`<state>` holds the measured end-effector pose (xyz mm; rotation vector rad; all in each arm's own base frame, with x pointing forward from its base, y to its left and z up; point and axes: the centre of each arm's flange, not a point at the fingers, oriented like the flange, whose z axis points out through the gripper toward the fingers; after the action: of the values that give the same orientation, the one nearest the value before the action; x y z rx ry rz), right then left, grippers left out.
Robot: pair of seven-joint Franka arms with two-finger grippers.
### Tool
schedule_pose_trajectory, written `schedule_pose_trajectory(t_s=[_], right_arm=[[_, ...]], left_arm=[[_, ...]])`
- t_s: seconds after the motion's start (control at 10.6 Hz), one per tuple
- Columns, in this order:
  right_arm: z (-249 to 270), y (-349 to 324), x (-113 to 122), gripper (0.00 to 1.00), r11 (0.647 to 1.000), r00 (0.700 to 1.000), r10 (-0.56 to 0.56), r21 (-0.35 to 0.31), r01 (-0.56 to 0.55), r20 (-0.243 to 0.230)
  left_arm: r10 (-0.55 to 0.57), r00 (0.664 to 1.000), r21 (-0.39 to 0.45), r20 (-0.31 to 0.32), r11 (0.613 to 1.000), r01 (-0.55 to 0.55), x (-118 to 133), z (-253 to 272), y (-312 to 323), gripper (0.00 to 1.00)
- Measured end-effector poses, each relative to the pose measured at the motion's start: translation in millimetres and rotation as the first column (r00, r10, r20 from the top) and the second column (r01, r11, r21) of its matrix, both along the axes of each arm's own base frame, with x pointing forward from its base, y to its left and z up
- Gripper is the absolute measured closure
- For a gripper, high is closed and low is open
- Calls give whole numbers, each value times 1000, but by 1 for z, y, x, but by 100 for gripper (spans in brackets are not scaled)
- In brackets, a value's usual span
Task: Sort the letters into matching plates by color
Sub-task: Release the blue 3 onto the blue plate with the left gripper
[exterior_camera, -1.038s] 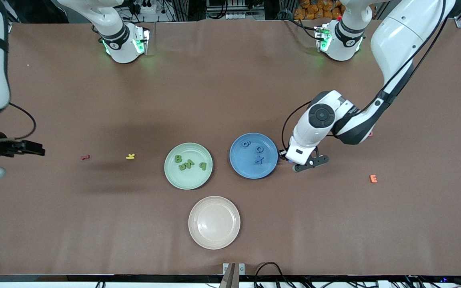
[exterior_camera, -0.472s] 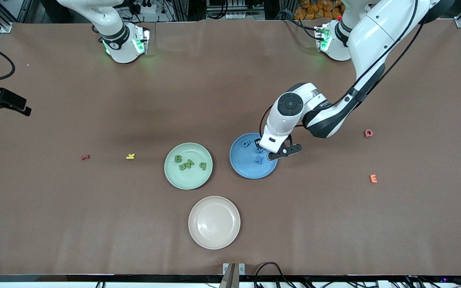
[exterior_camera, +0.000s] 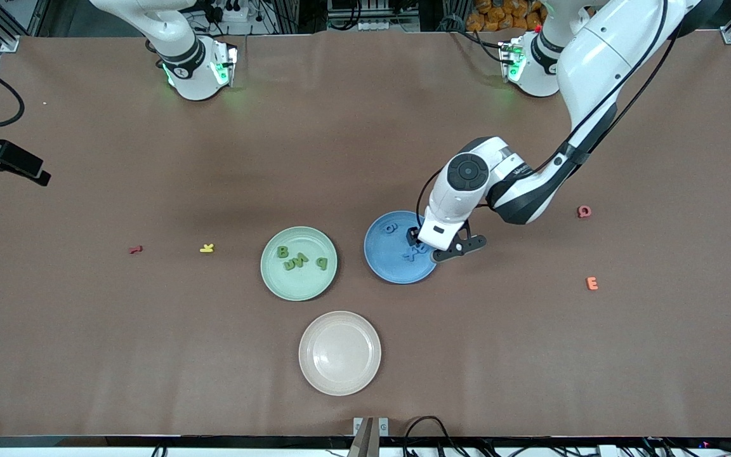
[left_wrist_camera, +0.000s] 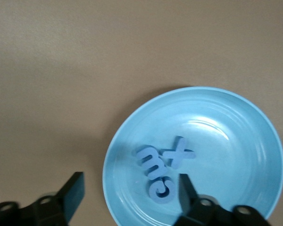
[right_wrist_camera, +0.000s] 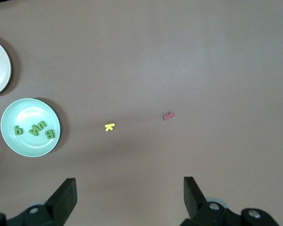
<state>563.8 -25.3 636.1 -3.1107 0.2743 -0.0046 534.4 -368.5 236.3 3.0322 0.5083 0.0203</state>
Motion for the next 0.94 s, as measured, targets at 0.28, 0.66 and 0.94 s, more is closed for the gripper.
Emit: schedule_pose_trajectory(t_s=[0.28, 0.66, 0.94], right_arm=[[-1, -4, 0, 0, 1000, 1000, -3, -22, 3, 0], [1, -4, -1, 0, 1000, 1000, -6, -24, 6, 3], [1, -3, -1, 0, 1000, 1000, 5, -24, -5, 4]], left_arm=[[-131, 990, 93, -59, 986, 136, 22, 2, 45, 0], [-311, 937, 174, -160, 925, 337, 51, 35, 127, 0], [-346, 903, 189, -253, 898, 397, 40, 59, 148, 0]])
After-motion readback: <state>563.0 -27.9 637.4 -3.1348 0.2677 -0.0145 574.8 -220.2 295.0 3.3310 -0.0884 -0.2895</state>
